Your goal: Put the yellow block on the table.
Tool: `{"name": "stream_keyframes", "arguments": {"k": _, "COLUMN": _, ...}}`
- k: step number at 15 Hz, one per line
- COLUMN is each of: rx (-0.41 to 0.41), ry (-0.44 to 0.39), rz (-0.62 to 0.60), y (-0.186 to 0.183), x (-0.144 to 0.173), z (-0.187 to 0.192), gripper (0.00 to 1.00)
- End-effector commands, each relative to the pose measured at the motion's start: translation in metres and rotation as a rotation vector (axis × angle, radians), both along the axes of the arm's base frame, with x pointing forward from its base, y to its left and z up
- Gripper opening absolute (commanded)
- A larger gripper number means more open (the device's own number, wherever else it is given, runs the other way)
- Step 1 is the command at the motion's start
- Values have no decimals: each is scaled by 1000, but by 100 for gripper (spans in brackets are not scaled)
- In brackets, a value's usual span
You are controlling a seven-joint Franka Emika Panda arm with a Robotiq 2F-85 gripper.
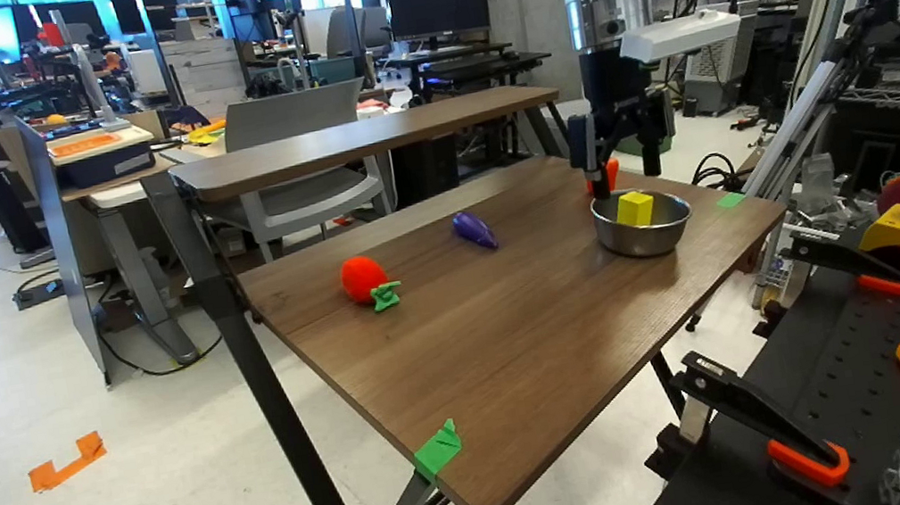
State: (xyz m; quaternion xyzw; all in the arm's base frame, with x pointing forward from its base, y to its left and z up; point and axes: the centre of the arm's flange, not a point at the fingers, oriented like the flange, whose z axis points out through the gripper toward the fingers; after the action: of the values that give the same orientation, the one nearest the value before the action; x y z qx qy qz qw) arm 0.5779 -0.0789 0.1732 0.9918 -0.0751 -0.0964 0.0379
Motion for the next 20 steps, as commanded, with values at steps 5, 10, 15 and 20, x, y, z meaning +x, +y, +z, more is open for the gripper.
{"name": "stream_keyframes", "arguments": {"k": 5, "rx": -24, "ry": 27, "rz": 14, "y": 5, "x": 7, "z": -11, "gripper": 75}}
{"name": "stream_keyframes", "arguments": {"k": 10, "rx": -17, "ry": 27, "rz": 19, "y": 7, "x": 5, "z": -7, "gripper": 46}}
{"name": "stream_keyframes", "arguments": {"k": 15, "rx": -4, "ry": 46, "rz": 7, "y": 4, "x": 4, "z": -4, "gripper": 9}}
{"name": "stream_keyframes", "arguments": {"k": 20, "rx": 13, "ry": 24, "rz": 10, "y": 10, "x": -14, "z": 51, "gripper": 9}}
